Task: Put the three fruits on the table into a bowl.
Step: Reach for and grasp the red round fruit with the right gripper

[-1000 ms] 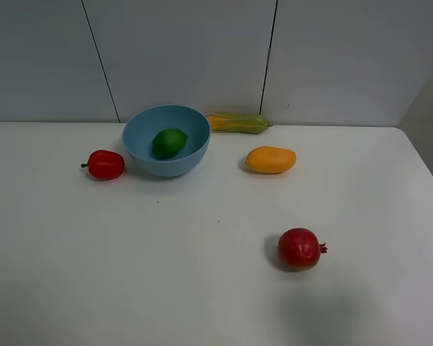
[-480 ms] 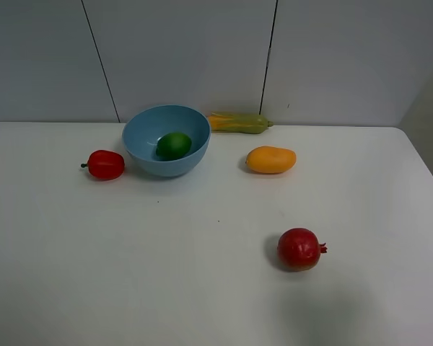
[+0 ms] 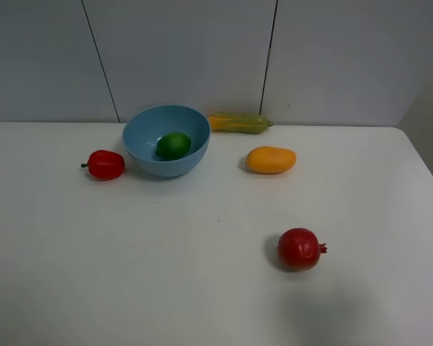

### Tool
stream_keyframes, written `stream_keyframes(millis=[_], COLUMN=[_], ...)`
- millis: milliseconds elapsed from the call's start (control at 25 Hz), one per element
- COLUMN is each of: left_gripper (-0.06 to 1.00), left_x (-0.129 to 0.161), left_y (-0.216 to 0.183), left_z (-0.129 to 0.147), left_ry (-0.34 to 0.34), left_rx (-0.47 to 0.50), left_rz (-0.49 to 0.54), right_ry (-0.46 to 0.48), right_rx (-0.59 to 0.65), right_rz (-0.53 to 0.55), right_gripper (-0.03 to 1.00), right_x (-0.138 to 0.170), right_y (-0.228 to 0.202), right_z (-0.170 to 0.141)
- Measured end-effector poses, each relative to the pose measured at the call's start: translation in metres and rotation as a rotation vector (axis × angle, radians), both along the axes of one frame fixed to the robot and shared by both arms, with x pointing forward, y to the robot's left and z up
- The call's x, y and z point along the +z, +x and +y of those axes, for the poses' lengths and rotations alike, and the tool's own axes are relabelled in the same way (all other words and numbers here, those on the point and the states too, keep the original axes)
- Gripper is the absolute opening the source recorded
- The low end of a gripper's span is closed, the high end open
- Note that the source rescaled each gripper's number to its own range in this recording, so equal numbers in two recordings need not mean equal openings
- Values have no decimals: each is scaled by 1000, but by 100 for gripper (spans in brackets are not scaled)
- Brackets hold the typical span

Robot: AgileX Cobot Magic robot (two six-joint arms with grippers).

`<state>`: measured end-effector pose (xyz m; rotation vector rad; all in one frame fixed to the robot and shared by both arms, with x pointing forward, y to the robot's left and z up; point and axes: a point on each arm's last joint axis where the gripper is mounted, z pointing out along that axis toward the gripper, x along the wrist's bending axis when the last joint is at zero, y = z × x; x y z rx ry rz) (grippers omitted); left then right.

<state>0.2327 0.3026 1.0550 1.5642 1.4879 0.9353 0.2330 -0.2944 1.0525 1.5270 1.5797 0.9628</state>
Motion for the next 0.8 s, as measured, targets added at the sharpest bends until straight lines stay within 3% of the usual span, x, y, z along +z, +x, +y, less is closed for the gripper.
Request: stream_keyframes(millis=[800], left_gripper=[96], left_x=[0], left_y=[0], left_z=[0], left_ry=[-2], left_rx=[2], left_rz=[0], right_ry=[0], right_rx=[0], right_rz=[0], right_gripper=[88], right_x=[0], right_y=[0], right_z=[0])
